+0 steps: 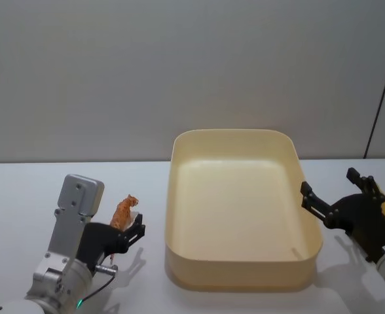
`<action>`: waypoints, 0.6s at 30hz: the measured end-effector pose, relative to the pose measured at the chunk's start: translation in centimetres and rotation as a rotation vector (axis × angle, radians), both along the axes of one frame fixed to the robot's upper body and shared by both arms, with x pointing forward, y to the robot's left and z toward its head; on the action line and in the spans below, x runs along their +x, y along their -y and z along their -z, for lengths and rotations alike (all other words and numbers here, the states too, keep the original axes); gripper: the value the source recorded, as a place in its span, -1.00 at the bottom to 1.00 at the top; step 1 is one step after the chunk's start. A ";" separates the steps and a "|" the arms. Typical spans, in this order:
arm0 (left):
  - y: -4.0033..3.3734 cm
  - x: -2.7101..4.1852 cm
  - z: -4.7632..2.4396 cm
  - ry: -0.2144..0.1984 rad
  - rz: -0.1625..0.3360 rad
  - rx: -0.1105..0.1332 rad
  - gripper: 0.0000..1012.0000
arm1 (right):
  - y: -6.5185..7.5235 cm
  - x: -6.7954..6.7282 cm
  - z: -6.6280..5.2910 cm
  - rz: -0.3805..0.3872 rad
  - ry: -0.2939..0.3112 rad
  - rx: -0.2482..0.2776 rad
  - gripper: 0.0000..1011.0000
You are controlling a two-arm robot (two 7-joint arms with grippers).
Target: Pick up the toy alternately with two hands and place it into the central storage box.
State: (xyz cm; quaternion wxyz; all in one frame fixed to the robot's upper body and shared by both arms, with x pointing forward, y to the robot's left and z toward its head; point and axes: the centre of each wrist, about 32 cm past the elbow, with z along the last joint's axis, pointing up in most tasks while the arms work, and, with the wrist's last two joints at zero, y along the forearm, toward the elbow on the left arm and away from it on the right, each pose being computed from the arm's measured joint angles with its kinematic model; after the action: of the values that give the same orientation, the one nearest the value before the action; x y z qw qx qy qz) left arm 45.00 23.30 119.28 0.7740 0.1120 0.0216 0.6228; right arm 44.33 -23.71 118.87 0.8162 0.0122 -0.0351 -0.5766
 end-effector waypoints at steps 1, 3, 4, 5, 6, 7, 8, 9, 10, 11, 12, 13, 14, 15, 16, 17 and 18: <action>-0.05 0.00 0.01 -0.006 -0.001 0.000 0.98 | 0.0 0.0 0.0 0.000 0.000 0.000 0.98; -0.20 0.02 0.09 -0.028 -0.001 0.002 0.98 | 0.0 0.0 0.0 0.000 0.000 0.000 0.98; -0.25 0.04 0.14 -0.033 -0.002 0.002 0.98 | 0.0 0.0 0.0 0.000 0.000 0.000 0.98; -0.36 0.10 0.25 -0.047 -0.003 0.003 0.98 | 0.0 0.0 0.0 0.000 0.000 0.000 0.98; -0.36 0.10 0.25 -0.047 -0.003 0.003 0.98 | 0.0 0.0 0.0 0.000 0.000 0.000 0.98; -0.44 0.19 0.31 -0.056 -0.005 0.004 0.98 | 0.0 0.0 0.0 0.000 0.000 0.000 0.98; -0.48 0.24 0.34 -0.062 -0.005 0.003 0.98 | 0.0 0.0 0.0 0.000 0.000 0.000 0.98; -0.50 0.30 0.37 -0.067 -0.005 0.003 0.98 | 0.0 0.0 0.0 0.000 0.000 0.000 0.98; -0.56 0.46 0.43 -0.074 -0.007 0.001 0.98 | 0.0 0.0 0.0 0.000 0.000 0.000 0.98; -0.60 0.64 0.49 -0.081 -0.008 -0.001 0.98 | 0.0 0.0 0.0 0.000 0.000 0.000 0.98; -0.60 0.64 0.49 -0.081 -0.008 -0.001 0.98 | 0.0 0.0 0.0 0.000 0.000 0.000 0.98; -0.63 0.84 0.53 -0.088 -0.007 -0.004 0.98 | 0.0 0.0 0.0 0.000 0.000 0.000 0.98; -0.65 0.95 0.55 -0.090 -0.007 -0.005 0.98 | 0.0 0.0 0.0 0.000 0.000 0.000 0.98; -0.67 1.07 0.55 -0.092 -0.007 -0.006 0.98 | 0.0 0.0 0.0 0.000 0.000 0.000 0.98; -0.70 1.36 0.59 -0.097 -0.006 -0.009 0.98 | 0.0 0.0 0.0 0.000 0.000 0.000 0.98; -0.71 1.48 0.61 -0.099 -0.005 -0.010 0.98 | 0.0 0.0 0.0 0.000 0.000 0.000 0.98; -0.73 1.62 0.63 -0.102 -0.002 -0.012 0.98 | 0.0 0.0 0.0 0.000 0.000 0.000 0.98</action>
State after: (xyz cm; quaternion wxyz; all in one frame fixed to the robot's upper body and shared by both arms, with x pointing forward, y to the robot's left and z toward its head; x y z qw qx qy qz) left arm 46.62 24.02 118.65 0.7718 0.1391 0.0648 0.6170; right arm 44.33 -23.71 118.87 0.8162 0.0122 -0.0351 -0.5766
